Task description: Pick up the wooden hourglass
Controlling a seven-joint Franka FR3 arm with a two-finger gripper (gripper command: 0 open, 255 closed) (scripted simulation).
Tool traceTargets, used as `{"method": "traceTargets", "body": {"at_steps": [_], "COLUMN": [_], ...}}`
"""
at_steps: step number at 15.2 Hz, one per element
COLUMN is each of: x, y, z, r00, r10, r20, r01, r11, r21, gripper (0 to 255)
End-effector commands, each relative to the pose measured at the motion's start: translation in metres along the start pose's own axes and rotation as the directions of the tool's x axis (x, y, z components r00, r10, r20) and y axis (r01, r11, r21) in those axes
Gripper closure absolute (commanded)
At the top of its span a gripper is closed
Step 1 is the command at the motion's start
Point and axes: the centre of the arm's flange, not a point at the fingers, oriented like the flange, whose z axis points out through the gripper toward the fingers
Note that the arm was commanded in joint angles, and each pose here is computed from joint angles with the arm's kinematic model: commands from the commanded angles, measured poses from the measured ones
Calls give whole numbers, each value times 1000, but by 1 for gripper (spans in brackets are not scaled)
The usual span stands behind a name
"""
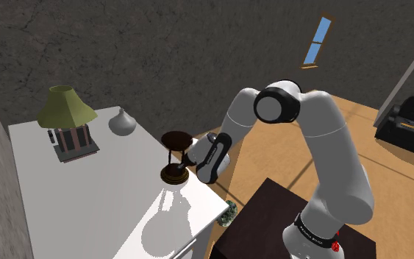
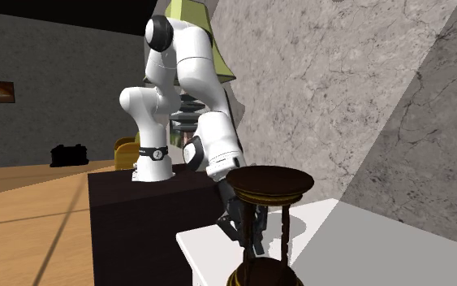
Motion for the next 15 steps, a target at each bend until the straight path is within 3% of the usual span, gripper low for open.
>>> {"method": "traceTargets", "body": {"at_steps": [1,15], "x": [-18,20], "y": [4,3], "z": [0,-64], "r00": [993,993], "r10": [2,2], "r20": [119,119], "r01": [-1,-1], "r11": [1000,1000], "r21": [-15,-15], "gripper": [255,255]}}
